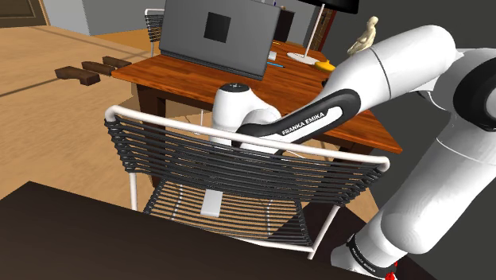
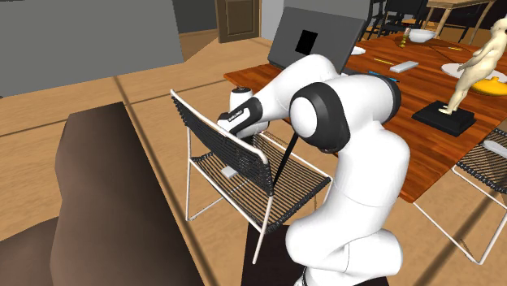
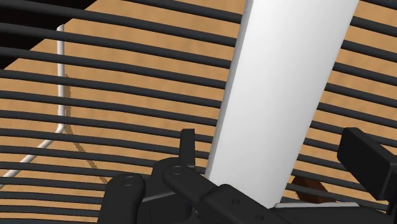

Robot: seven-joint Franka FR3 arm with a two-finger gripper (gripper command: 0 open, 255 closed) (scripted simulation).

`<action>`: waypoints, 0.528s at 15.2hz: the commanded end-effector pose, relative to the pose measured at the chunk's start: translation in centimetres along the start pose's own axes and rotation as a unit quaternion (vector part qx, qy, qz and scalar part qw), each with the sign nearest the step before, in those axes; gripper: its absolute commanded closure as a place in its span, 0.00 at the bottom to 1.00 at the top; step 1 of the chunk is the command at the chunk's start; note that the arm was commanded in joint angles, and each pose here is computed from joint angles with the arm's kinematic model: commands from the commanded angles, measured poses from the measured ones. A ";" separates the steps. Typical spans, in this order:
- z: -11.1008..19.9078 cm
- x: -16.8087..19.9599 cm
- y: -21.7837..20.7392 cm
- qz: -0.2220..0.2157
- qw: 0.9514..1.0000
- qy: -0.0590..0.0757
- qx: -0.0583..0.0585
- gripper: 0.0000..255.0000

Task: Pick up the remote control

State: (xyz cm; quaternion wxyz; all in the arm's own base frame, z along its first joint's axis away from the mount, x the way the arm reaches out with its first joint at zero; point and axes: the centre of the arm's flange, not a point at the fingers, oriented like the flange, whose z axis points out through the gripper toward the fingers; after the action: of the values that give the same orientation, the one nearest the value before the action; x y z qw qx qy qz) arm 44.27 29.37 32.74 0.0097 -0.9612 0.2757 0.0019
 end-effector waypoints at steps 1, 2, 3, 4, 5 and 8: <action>1.1 0.1 0.0 0.000 1.000 0.000 0.000 0.00; 1.5 0.1 0.0 0.000 1.000 0.000 0.000 0.00; 1.5 0.0 0.0 0.000 1.000 0.000 0.000 0.00; 1.4 0.0 0.0 0.000 1.000 0.000 0.000 1.00; 1.4 0.0 -0.1 0.000 1.000 0.000 0.000 1.00; 1.4 0.0 0.0 0.000 1.000 0.000 0.000 1.00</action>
State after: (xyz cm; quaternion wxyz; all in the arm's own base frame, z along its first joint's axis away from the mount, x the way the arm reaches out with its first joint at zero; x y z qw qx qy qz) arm 44.41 29.32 31.50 0.0105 -0.9606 0.2777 0.0007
